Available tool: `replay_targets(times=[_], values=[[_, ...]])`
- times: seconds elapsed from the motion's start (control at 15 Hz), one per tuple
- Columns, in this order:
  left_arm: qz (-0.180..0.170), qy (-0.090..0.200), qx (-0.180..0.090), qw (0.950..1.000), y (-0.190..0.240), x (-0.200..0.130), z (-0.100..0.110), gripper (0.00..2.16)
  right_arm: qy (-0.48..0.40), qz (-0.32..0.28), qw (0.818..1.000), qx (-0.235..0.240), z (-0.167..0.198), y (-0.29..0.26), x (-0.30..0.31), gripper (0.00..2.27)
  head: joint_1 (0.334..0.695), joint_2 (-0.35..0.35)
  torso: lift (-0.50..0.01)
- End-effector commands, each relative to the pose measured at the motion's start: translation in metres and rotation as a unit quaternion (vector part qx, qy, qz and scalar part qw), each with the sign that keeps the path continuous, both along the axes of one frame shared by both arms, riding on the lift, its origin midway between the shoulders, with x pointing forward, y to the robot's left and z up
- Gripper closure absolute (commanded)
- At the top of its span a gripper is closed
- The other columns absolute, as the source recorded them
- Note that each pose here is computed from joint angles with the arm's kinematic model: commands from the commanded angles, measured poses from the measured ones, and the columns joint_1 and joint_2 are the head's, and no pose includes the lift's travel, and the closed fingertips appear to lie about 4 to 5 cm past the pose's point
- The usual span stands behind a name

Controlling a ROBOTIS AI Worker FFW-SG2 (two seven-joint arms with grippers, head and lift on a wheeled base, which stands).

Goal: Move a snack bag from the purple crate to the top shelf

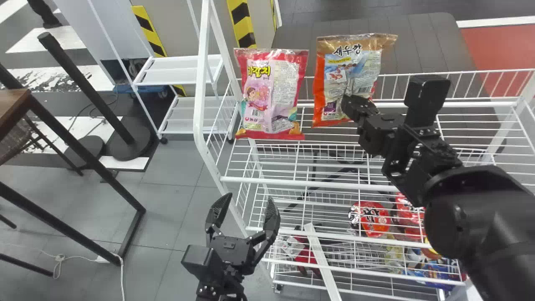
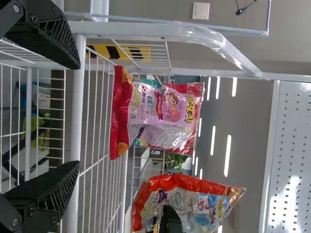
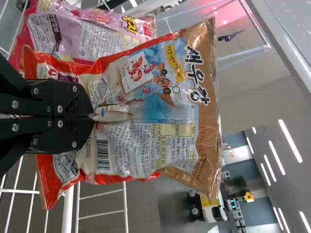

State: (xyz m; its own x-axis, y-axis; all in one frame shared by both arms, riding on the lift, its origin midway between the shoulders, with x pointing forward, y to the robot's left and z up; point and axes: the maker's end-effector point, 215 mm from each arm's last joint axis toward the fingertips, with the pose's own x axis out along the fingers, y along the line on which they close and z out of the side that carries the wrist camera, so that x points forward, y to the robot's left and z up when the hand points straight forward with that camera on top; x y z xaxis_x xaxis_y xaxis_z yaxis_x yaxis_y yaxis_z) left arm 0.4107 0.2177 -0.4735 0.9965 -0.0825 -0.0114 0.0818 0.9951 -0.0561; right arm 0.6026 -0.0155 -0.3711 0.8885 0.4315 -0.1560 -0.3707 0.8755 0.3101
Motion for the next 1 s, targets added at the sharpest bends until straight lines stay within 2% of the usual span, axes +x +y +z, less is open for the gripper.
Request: replay_targets(times=[0.0,0.53,0.93], values=[[0.000,0.000,0.001,1.0000,0.001,-0.001,-0.001,0.12,0.001,-0.008,1.000,0.014,-0.007,-0.002,0.008,2.16,0.695,0.218,0.001],[0.000,0.000,0.005,1.0000,0.005,-0.001,-0.001,0.12,0.017,-0.034,0.999,0.036,-0.026,-0.013,0.037,2.16,0.695,0.204,0.001],[-0.001,-0.002,0.003,1.0000,0.003,0.002,-0.001,0.12,0.043,0.004,0.998,0.044,-0.037,0.016,0.025,2.16,0.695,0.215,0.001]])
